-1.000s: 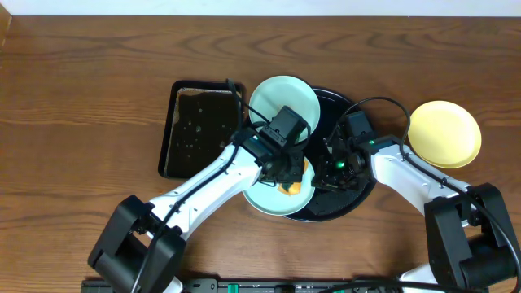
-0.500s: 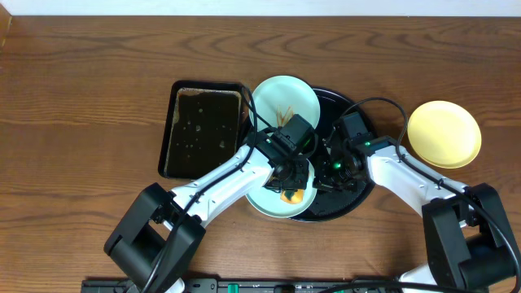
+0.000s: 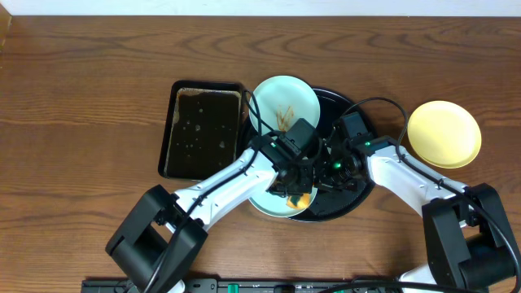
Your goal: Clean dirty plates on tray and stack at the side
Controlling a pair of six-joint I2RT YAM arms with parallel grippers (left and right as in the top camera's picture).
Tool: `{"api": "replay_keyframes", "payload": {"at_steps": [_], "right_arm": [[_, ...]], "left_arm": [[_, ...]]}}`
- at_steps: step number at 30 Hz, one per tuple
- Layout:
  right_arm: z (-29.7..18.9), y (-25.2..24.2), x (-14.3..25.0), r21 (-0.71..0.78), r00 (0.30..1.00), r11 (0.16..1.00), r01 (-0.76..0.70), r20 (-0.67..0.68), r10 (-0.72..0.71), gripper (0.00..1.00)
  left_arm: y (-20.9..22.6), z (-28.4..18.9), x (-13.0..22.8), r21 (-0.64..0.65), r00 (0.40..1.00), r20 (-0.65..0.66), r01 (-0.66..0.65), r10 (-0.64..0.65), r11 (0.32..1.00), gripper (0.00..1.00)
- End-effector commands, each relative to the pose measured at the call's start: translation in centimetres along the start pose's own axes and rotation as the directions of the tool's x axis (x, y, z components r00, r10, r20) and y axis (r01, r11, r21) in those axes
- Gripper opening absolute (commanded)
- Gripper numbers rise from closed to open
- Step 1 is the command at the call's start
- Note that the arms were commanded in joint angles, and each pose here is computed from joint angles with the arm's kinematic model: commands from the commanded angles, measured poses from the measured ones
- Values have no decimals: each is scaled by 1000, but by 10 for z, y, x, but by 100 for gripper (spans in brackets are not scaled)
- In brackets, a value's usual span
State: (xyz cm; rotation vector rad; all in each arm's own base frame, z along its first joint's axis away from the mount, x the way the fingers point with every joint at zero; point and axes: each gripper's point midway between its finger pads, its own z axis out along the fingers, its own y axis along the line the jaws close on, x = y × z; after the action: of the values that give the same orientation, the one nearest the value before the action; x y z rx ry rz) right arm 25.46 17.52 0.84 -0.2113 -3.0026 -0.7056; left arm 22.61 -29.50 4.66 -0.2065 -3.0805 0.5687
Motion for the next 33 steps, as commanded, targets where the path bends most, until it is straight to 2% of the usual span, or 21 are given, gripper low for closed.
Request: {"api": "replay_keyframes", "payload": {"at_steps": [1,6,11,20,26,29,33], "right_arm": [[2,-1,0,21,1000,1000,-4,4,3,1],[2,-1,0,21,1000,1000,-4,3,4,1],[2,-3,3,27,1000,1000,-9,-7,9,1],[2,-3,4,30,1000,999,-10,-10,11,1],[2,-5,6,36,1000,999,-14,-19,15,1],[2,-7,7,47,1000,999,-17,-20,18,1],[2,-10,8,62,999,998,-21,-23,22,1]], "left_arm": [[-2,11,3,-6,999,-32,3,-3,1000,8],[13,30,1,-69,999,-45,15,-18,997,7],[43,33,-22,-195,998,57,39,-28,980,8],[50,23,-75,-111,975,207,103,-78,989,7],[50,17,-97,-64,957,275,114,-93,991,8],[54,15,-101,-68,953,285,124,-100,990,8],[71,13,-100,-137,949,297,155,-109,978,8]]}}
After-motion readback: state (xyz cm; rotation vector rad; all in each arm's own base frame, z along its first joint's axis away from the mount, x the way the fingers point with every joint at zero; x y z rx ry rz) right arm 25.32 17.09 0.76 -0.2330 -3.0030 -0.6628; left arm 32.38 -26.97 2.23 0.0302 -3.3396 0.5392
